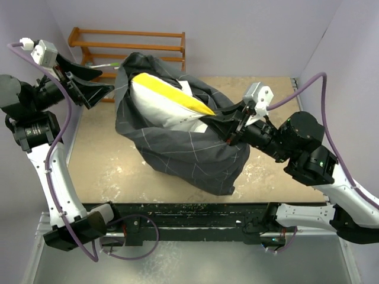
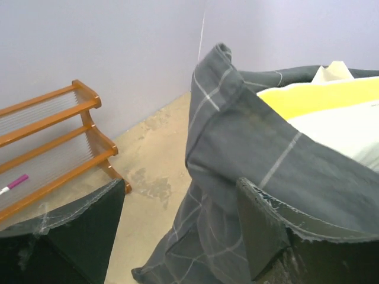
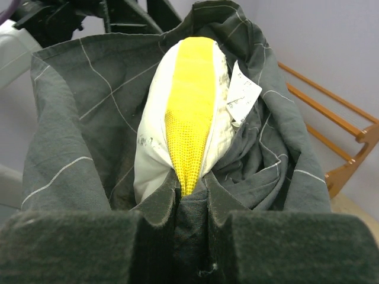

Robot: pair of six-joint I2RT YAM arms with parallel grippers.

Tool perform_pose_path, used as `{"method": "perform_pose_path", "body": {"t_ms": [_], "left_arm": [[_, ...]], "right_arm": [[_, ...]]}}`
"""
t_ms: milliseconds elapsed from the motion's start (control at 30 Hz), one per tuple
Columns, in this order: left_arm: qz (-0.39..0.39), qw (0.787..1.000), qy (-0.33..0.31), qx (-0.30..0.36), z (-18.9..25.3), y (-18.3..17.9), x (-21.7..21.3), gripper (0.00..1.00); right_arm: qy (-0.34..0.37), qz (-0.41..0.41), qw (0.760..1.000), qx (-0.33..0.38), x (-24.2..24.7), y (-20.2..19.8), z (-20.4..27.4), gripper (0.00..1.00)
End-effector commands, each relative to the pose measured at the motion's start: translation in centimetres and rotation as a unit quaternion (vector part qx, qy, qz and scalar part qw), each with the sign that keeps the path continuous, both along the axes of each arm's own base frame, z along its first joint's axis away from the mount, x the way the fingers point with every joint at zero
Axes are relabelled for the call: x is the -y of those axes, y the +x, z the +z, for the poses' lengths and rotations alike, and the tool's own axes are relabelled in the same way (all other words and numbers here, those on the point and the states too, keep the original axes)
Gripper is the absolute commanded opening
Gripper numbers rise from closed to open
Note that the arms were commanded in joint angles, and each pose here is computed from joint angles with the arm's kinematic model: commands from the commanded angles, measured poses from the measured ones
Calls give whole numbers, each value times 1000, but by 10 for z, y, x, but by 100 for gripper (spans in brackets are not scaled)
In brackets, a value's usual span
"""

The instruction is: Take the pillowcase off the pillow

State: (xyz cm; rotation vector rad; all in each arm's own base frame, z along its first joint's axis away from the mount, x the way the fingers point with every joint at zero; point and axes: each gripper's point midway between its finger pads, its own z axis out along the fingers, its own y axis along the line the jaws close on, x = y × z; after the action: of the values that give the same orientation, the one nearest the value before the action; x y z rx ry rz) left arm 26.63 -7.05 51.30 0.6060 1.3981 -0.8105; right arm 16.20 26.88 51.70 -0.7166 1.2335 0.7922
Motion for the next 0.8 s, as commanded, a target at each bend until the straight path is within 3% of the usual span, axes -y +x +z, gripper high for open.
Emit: {"method": "perform_pose_path", "body": {"t_ms": [0, 67, 133, 267, 333, 600, 767], "left_arm": [[-32, 999, -15, -15, 5, 1, 8, 75], [-53, 998, -26, -38, -7, -1, 20, 70], [-62, 996, -29, -58, -27, 0, 34, 59], [-16, 996, -21, -83, -63, 14, 34, 16], [14, 996, -5, -92, -81, 24, 26, 3], [106, 987, 36, -114, -157, 38, 2, 0], [92, 983, 66, -143, -209, 31, 4, 0]], "right_arm": [[95, 30, 993, 57, 9, -17, 63, 0], [86, 33, 995, 47, 1, -14, 51, 0], [83, 36, 995, 40, -5, -11, 43, 0], [91, 38, 995, 34, -4, -11, 40, 0], [95, 35, 994, 34, 0, -12, 41, 0], [123, 18, 991, 44, 22, -15, 53, 0], [139, 25, 989, 49, 24, -18, 61, 0]]}}
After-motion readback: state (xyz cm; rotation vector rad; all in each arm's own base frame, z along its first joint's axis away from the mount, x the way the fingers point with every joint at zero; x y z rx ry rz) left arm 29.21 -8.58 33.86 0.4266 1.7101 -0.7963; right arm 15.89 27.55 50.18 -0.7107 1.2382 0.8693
